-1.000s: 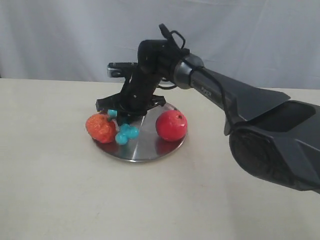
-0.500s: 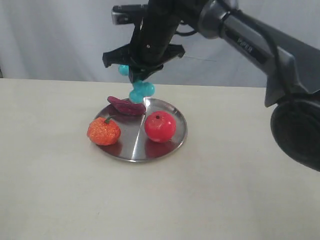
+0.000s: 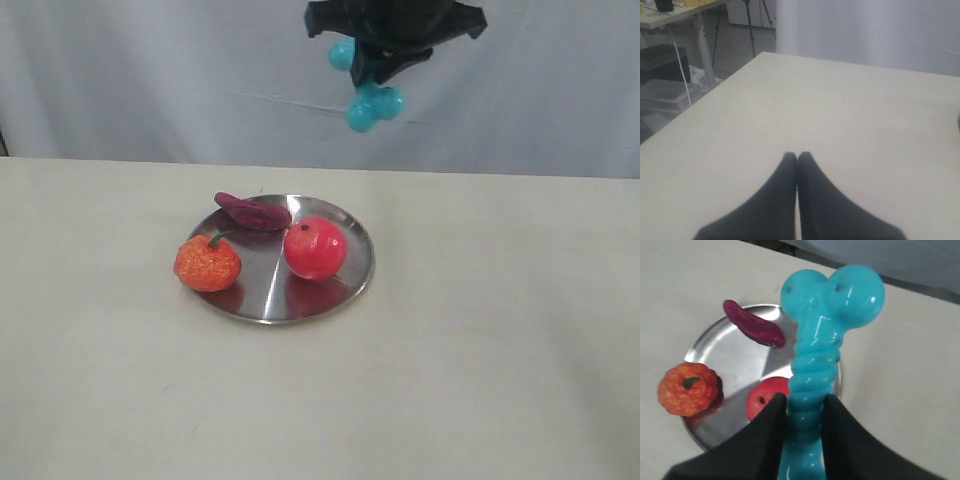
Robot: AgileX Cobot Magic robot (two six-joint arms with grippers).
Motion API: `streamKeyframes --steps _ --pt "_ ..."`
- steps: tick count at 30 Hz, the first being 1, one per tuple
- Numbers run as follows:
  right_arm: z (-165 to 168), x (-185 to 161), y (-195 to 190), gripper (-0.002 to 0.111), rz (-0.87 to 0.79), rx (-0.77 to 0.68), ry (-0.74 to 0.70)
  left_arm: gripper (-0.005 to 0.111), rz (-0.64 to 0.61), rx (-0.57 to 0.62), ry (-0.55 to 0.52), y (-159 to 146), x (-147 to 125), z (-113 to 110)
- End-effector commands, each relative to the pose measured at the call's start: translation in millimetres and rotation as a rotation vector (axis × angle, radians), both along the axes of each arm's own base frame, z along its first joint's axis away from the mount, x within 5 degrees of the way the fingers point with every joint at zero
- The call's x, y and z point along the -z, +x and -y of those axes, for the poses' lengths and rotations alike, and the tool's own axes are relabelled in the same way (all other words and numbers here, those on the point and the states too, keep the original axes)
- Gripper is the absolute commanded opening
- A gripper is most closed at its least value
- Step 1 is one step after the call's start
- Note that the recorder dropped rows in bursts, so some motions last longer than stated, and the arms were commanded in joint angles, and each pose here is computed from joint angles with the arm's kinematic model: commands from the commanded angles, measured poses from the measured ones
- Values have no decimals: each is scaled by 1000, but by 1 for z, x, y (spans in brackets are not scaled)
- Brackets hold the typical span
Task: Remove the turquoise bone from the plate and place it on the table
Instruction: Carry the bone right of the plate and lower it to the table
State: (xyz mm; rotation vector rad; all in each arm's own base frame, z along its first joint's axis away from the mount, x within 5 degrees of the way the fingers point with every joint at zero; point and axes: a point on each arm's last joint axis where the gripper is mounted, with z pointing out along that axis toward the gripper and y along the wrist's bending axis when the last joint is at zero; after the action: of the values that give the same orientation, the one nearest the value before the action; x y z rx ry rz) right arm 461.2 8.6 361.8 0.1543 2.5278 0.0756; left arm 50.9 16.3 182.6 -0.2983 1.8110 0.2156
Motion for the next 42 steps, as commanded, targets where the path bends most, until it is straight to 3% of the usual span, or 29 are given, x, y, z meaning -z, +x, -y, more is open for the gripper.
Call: streamKeyframes --steps 1,9,24,33,42 --pt "32 17 -11 -1 -81 44 -5 0 6 -3 -4 0 0 0" --pt "59 79 -25 -1 -302 83 34 0 6 -3 -4 0 0 0" --pt "60 182 -24 -1 -362 112 50 0 6 -3 -4 0 0 0" --pt "60 210 -17 -1 -375 121 68 0 6 -3 -4 0 0 0" --pt "61 214 -15 -1 -363 122 67 0 6 -3 -4 0 0 0"
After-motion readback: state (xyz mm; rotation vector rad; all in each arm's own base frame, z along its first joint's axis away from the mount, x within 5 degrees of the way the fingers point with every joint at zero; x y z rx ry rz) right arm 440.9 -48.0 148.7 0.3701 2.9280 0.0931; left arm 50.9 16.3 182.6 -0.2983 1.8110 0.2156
